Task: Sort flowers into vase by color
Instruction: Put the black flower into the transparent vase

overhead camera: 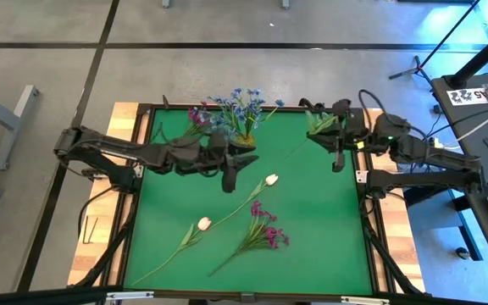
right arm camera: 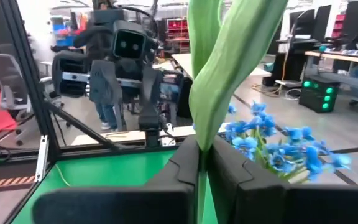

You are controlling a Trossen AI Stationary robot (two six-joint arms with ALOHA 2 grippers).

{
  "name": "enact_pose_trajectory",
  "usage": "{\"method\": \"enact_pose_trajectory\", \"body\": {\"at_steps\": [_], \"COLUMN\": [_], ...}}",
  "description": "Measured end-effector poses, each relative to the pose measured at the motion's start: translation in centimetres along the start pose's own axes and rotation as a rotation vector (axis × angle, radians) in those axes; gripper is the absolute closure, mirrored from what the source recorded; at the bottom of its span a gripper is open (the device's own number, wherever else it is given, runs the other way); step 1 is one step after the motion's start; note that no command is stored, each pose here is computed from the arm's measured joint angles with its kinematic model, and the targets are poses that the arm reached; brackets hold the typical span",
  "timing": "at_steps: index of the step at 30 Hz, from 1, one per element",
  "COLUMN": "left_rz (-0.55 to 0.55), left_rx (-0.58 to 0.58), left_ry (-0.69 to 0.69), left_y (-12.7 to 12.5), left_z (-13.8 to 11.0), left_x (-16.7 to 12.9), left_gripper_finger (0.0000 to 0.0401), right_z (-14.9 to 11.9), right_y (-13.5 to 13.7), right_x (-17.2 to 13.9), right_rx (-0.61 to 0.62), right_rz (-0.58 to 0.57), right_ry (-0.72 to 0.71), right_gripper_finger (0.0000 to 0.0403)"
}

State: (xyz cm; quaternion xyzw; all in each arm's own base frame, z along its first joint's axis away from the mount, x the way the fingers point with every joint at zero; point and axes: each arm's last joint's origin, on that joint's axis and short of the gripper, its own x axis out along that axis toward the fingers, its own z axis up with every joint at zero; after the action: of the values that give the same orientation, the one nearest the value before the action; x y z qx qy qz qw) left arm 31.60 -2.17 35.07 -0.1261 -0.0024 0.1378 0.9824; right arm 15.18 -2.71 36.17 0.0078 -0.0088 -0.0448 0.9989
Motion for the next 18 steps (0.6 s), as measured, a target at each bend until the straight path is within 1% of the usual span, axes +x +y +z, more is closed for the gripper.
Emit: {"method": "enact_pose_trajectory", "body": {"at_steps": [3, 6, 11, 15, 18], "left_rz": [0.045, 0.087, 0.175, 0.238, 0.286], "left_rx": [0.022, 0.048, 0.073, 0.091, 0.103], "left_ry": [-0.031, -0.047, -0.026, -0.008, -0.001], "left_y": [0.0, 0.1, 0.7, 1.1, 1.3], "left_z": [1.4, 2.6, 3.3, 3.3, 3.1], "left_x": [-1.7, -3.4, -5.1, -5.5, -5.6], "left_gripper_finger": [0.0261, 0.0261, 0.0261, 0.0261, 0.0261], "right_z": [0.3, 0.8, 1.7, 2.1, 2.0], "right_y": [0.1, 0.1, -0.2, -0.5, -0.8], "right_x": [-1.4, -3.0, -4.8, -5.6, -5.8], "right_rx": [-0.002, -0.019, -0.05, -0.067, -0.089], "right_rz": [-0.017, -0.085, -0.259, -0.392, -0.522], "right_ry": [-0.014, 0.011, 0.127, 0.195, 0.231], "right_gripper_finger": [0.0384, 0.0383, 0.0383, 0.0383, 0.0383]}}
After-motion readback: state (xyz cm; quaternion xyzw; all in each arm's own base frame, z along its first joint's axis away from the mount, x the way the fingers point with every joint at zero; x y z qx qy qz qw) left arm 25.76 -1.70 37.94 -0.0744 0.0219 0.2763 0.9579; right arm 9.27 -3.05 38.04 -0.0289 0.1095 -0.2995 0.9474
